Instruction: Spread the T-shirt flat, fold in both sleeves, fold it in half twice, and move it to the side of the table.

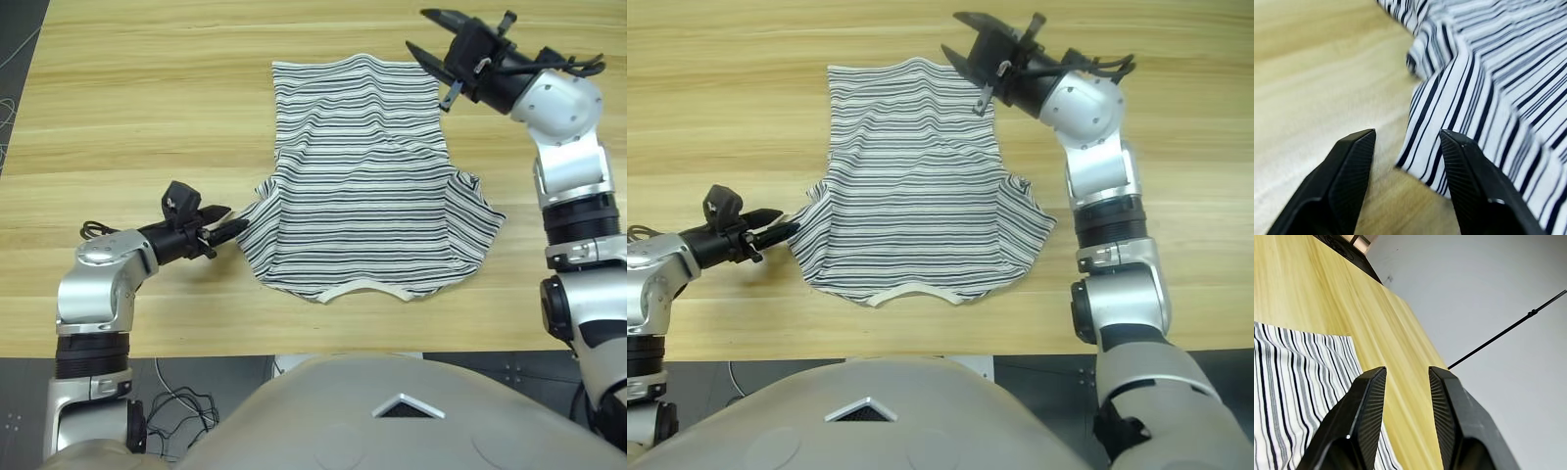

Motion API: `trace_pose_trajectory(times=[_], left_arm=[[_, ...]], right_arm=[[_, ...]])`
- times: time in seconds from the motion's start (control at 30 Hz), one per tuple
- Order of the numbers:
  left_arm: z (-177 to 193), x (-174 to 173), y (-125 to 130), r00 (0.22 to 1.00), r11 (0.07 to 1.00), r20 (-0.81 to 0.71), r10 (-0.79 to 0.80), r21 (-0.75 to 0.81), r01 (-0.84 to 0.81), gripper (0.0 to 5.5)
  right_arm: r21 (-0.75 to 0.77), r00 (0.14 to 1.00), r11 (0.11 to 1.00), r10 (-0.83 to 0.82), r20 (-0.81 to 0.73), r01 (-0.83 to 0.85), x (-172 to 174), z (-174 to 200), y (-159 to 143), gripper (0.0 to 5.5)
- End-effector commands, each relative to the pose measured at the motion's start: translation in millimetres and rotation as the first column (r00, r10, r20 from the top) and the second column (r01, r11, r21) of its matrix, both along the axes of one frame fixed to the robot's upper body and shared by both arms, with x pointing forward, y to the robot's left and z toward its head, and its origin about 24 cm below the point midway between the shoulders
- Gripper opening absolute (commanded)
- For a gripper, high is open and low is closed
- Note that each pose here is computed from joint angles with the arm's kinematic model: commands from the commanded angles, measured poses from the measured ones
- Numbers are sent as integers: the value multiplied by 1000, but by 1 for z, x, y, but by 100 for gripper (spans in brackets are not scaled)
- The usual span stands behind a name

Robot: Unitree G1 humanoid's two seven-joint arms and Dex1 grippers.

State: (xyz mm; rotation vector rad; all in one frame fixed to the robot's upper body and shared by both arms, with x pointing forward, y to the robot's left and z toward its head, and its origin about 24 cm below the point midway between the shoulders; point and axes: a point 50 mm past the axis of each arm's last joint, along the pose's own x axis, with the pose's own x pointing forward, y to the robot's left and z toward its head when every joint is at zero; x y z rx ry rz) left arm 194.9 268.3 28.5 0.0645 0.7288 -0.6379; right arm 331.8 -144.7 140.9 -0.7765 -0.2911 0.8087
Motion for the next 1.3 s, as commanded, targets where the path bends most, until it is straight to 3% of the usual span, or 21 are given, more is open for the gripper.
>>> trace_pose_trajectory(times=[0.03,0.33,0.87,1.07,1.3], left_arm=[[-14,-15,8,995,993,-89,-38,111,48,246],[-23,-25,10,988,981,-131,-86,165,107,246],[-24,-27,10,984,973,-135,-115,186,139,18],[-23,-23,9,992,977,-93,-90,183,106,11],[16,-11,-2,996,993,0,-95,-74,94,11]], right_arm=[[-10,999,999,37,39,-36,-14,10,3,159],[22,993,1000,-5,116,2,-21,32,-2,159],[17,988,999,-43,147,41,-15,41,-10,159],[19,989,999,-42,144,40,-15,40,-10,159],[19,989,999,-39,143,37,-15,39,-8,159]])
